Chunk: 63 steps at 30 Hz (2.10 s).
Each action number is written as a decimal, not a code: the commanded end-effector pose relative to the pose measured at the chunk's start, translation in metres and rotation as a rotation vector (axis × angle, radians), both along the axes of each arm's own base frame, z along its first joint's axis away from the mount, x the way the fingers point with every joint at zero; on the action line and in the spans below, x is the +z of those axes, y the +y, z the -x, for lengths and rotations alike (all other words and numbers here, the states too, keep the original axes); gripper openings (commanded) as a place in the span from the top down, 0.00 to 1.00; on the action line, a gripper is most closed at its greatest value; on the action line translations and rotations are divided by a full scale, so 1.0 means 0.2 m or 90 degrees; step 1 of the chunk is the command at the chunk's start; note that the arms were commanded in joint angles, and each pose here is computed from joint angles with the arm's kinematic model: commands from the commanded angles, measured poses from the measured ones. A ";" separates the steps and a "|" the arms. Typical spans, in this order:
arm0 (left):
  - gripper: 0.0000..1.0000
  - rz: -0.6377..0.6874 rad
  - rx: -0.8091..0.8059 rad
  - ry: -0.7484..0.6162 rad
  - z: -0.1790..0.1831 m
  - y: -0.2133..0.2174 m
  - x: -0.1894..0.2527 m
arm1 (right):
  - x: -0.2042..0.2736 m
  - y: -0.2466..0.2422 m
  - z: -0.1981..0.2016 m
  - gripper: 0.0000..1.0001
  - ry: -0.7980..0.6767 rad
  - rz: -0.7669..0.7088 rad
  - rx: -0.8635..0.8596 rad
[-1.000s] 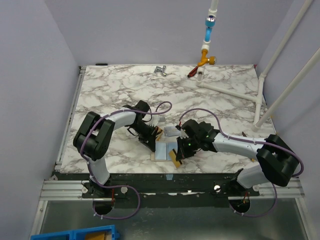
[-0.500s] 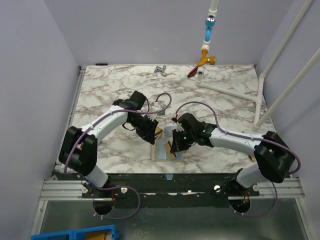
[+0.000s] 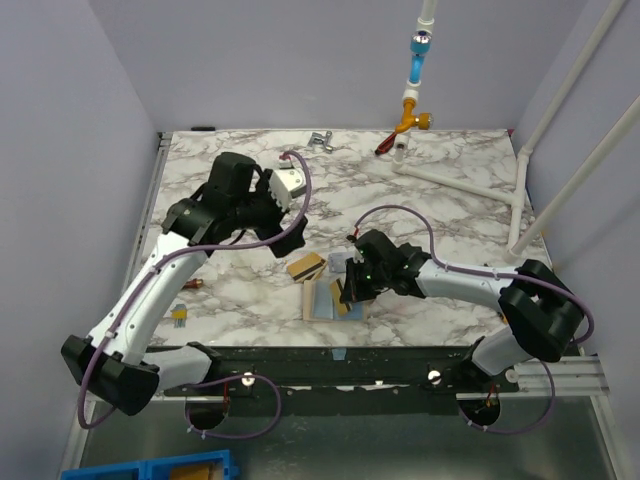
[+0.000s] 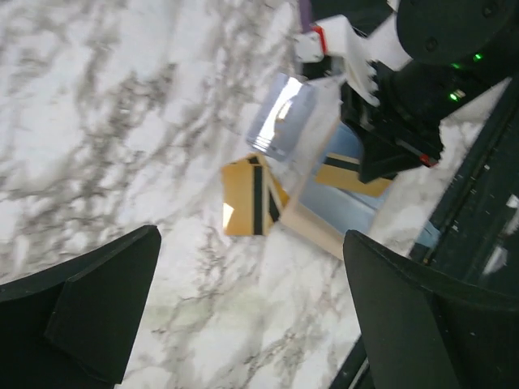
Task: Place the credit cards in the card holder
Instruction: Open the card holder at the center of the board.
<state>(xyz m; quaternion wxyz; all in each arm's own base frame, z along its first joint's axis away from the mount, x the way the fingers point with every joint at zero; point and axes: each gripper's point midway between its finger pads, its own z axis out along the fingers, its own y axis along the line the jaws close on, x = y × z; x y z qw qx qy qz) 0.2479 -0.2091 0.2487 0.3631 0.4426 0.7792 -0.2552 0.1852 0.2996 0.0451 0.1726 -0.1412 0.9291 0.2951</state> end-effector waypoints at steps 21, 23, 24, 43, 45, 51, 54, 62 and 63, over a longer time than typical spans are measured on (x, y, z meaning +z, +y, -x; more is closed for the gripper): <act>0.01 -0.237 -0.405 -0.194 0.18 -0.17 -0.73 | -0.13 0.03 0.00 0.99 0.028 0.010 -0.024; 0.02 -0.270 -0.451 -0.216 0.19 -0.16 -0.80 | -0.13 0.03 0.01 0.99 0.030 0.006 -0.024; 0.01 -0.287 -0.466 -0.224 0.18 -0.15 -0.83 | -0.12 0.02 0.01 0.99 0.029 0.005 -0.026; 0.50 -0.356 -0.640 -0.207 0.38 -0.13 -1.08 | -0.04 -0.07 0.00 0.99 0.002 -0.004 -0.051; 0.58 -0.356 -0.650 -0.201 0.41 -0.14 -1.10 | -0.03 -0.09 0.00 0.99 -0.001 -0.002 -0.054; 0.67 -0.348 -0.649 -0.210 0.42 -0.24 -1.09 | 0.01 -0.14 -0.01 0.99 -0.014 -0.003 -0.073; 0.68 -0.353 -0.641 -0.211 0.40 -0.26 -1.09 | 0.02 -0.15 -0.01 0.99 -0.020 -0.011 -0.084; 0.56 -0.348 -0.620 -0.201 0.42 -0.23 -1.05 | -0.04 -0.08 0.00 0.99 0.006 -0.036 -0.075; 0.53 -0.347 -0.619 -0.201 0.42 -0.22 -1.05 | -0.05 -0.08 -0.01 0.99 0.006 -0.036 -0.073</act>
